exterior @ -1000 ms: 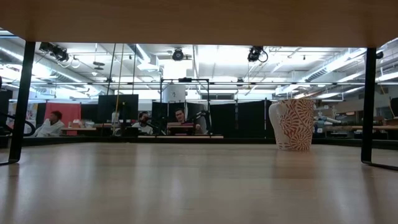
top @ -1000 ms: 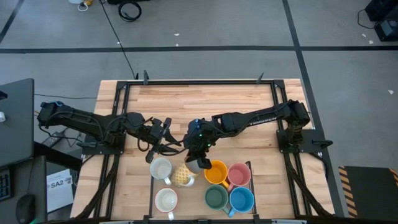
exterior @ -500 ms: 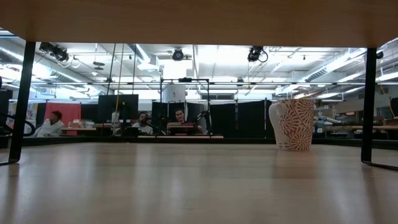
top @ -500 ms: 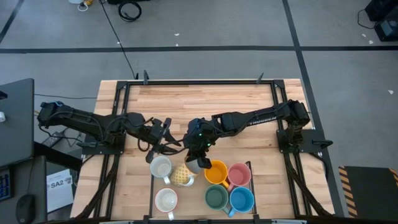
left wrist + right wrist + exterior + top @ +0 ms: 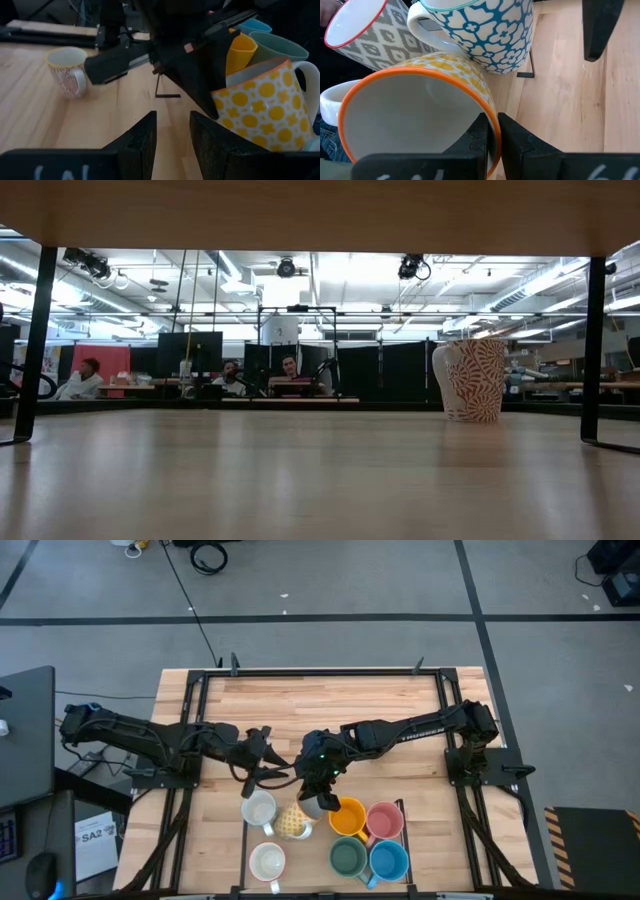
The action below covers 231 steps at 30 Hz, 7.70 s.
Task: Place coffee mugs
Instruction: Put the light yellow rim mug on the shelf
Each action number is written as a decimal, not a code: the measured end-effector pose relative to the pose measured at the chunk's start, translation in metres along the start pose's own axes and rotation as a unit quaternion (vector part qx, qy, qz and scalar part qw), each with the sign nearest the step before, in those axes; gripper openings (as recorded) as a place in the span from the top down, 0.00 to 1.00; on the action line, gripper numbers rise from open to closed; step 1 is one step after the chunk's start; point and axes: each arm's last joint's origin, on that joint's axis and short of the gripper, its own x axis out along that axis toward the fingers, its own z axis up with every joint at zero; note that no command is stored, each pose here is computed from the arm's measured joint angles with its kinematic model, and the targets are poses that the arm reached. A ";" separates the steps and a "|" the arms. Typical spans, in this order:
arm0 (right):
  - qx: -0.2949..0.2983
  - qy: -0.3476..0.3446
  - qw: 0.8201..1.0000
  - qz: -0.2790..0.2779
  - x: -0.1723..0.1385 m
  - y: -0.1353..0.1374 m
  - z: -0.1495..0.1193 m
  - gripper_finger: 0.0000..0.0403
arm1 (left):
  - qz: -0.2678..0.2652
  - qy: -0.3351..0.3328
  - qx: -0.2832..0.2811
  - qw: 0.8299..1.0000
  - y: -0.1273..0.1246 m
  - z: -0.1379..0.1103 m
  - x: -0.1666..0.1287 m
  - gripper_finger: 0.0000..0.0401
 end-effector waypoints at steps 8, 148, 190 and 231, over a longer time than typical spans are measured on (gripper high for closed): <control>0.000 0.000 1.000 0.001 0.000 0.000 0.000 0.91 | -0.001 -0.002 -0.016 1.000 0.000 0.000 0.001 0.69; 0.051 0.014 0.999 0.008 -0.019 0.010 0.000 0.91 | -0.082 0.073 0.191 0.975 -0.071 0.074 0.054 0.47; 0.089 0.014 0.996 0.007 -0.018 0.009 0.000 0.91 | -0.141 0.109 0.211 0.961 -0.073 0.066 0.052 0.47; 0.080 -0.006 0.997 0.016 -0.021 0.011 0.006 0.84 | -0.166 0.116 0.208 0.957 -0.076 0.063 0.052 0.47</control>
